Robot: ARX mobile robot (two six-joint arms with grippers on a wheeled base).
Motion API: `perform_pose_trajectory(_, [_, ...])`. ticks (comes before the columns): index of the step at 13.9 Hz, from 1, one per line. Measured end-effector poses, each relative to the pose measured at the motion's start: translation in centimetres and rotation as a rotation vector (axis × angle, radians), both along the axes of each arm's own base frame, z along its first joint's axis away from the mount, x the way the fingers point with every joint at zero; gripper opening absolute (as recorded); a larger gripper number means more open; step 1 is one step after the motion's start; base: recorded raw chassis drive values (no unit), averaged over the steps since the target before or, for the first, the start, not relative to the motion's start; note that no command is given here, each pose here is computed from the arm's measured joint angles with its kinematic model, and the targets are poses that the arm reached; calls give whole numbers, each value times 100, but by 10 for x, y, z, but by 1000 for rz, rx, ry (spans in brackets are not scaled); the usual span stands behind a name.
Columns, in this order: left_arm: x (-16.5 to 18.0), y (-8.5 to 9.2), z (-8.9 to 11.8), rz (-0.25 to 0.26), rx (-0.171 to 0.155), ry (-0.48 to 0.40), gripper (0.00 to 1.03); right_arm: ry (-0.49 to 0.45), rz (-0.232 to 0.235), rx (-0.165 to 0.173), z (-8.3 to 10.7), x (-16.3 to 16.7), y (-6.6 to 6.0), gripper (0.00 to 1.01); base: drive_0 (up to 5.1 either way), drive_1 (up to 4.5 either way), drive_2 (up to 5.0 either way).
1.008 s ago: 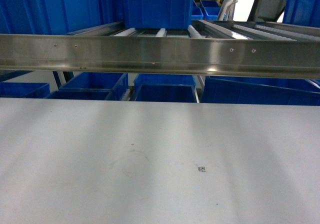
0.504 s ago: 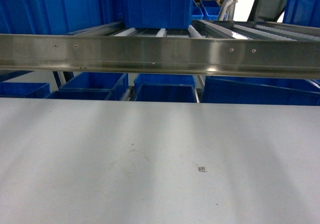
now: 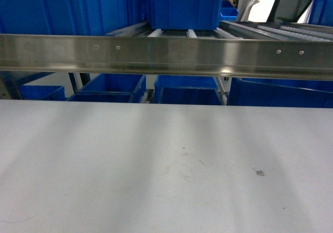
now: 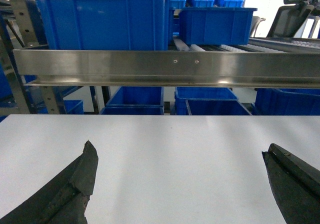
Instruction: Place green bowl on second shelf with right arm
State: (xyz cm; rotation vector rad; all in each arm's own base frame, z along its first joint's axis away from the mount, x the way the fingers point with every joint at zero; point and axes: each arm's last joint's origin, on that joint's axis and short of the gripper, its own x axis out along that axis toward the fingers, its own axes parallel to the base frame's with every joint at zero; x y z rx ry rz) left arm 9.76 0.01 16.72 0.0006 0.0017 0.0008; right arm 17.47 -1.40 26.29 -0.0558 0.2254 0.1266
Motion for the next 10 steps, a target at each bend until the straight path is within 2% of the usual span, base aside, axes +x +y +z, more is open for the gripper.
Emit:
perform_pose_trajectory(3, [0,0,0,0,0,-1,98,-2,1,0,0,0,0,2,-491,249,249])
perform_pose_trajectory(10, [0,0,0,1,0,3,98,-3,1,0,0,0,0,2,-488,121,348])
